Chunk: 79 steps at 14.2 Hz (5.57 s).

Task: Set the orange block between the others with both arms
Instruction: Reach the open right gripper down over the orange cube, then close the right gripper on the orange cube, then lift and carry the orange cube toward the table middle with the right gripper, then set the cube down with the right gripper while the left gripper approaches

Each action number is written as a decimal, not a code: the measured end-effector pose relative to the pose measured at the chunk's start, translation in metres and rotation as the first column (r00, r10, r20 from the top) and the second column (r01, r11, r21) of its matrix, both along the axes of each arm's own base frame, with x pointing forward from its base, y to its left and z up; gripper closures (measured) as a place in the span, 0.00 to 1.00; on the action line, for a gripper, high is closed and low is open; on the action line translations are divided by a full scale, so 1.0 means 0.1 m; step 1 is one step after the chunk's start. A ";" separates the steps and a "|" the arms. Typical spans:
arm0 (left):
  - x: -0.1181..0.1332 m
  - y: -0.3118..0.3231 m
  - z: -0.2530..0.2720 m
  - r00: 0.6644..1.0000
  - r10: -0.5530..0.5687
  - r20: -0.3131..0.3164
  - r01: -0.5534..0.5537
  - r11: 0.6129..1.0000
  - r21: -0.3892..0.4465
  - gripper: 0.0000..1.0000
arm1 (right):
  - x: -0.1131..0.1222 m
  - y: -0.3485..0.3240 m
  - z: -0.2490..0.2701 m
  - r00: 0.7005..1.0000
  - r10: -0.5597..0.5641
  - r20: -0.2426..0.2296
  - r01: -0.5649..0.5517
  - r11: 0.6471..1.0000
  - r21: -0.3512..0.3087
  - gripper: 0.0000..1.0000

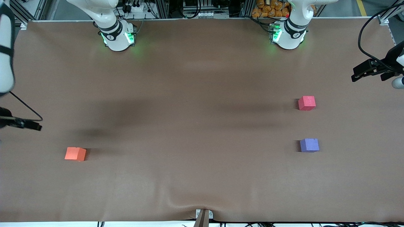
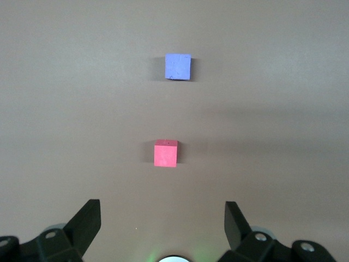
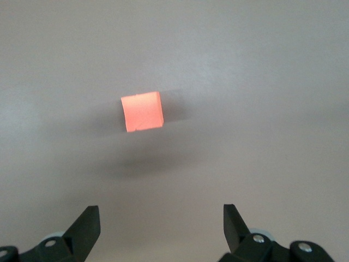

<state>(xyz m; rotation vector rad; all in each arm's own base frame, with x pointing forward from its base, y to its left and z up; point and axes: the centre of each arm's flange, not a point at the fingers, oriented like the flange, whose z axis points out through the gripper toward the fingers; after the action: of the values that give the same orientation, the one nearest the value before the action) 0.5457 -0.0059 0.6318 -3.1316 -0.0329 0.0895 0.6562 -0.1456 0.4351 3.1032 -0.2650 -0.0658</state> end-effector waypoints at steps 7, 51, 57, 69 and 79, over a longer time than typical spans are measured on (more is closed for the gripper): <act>0.00 -0.02 0.00 1.000 -0.003 0.000 0.003 1.000 0.000 0.00 | 0.37 0.14 -0.89 0.997 0.025 0.070 -0.025 1.000 -0.008 0.00; 0.09 -0.12 -0.17 0.999 -0.022 -0.025 0.022 1.000 0.000 0.00 | 0.44 3.00 -1.22 0.853 0.518 0.065 -0.520 0.832 0.195 0.41; 0.10 -0.12 -0.20 0.999 -0.022 -0.030 0.022 1.000 0.000 0.00 | -0.18 4.85 -1.41 0.859 0.508 0.060 -0.509 0.837 0.198 0.41; 0.12 -0.13 -0.25 0.999 -0.023 -0.038 0.023 1.000 0.000 0.00 | -1.09 6.41 -1.96 0.970 0.213 0.118 -0.218 0.975 0.030 0.41; 0.16 -0.19 -0.36 0.998 -0.033 -0.058 0.033 0.999 0.000 0.00 | -1.17 6.64 -2.29 0.969 0.212 0.130 -0.219 0.975 0.044 0.30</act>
<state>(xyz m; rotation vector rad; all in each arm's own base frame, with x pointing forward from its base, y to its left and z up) 0.5620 -0.0245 0.5953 -3.1257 0.0194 0.1805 0.5389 0.5187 0.2066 3.1760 0.0753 0.1275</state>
